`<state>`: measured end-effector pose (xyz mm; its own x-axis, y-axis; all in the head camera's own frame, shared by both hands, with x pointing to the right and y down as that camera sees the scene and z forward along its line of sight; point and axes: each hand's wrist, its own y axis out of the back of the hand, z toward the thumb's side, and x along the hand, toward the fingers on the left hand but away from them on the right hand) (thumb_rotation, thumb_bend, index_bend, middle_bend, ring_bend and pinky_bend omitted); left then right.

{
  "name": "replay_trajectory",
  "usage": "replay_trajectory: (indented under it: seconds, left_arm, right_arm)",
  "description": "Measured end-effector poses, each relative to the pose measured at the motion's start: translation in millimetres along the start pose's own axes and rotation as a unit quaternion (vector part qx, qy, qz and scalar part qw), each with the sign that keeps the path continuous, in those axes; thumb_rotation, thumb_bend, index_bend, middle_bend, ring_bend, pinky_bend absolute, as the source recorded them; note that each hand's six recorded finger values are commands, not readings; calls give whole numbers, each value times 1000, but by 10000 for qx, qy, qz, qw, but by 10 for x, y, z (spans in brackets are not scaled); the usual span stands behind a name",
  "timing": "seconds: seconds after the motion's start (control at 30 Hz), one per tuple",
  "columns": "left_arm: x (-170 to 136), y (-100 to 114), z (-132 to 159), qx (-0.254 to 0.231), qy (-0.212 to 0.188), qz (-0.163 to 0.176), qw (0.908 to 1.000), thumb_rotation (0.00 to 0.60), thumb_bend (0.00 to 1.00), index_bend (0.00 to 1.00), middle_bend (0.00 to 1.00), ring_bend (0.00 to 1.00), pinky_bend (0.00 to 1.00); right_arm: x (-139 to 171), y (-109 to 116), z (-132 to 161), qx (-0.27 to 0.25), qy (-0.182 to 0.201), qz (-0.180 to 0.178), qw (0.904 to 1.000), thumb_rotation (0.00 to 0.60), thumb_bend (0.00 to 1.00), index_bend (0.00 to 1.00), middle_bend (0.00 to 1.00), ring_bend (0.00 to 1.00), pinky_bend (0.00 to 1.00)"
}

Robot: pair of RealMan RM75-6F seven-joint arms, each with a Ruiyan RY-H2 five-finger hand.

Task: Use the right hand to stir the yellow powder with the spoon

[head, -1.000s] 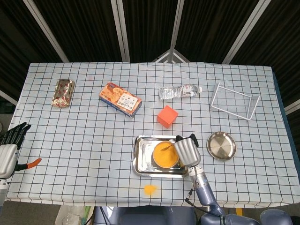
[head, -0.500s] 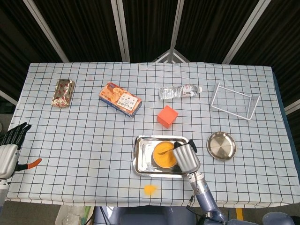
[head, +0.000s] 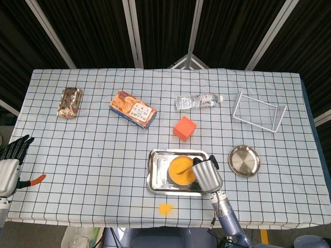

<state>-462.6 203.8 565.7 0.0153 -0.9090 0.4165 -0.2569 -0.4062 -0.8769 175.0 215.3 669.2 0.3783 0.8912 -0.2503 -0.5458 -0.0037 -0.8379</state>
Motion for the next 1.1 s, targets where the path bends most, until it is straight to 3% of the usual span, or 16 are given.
replay_trajectory:
  seconds: [0.53, 1.1]
  left_arm:
    - [-1, -2, 9, -3, -21, 3, 10000, 600, 0, 0, 0, 0, 0]
    - [3, 14, 4, -42, -13, 26, 10000, 600, 0, 0, 0, 0, 0]
  right_arm:
    - [19, 27, -178, 96, -118, -57, 9999, 600, 734, 871, 997, 1000, 828]
    - [157, -114, -83, 101, 4, 167, 9998, 600, 734, 871, 997, 1000, 828]
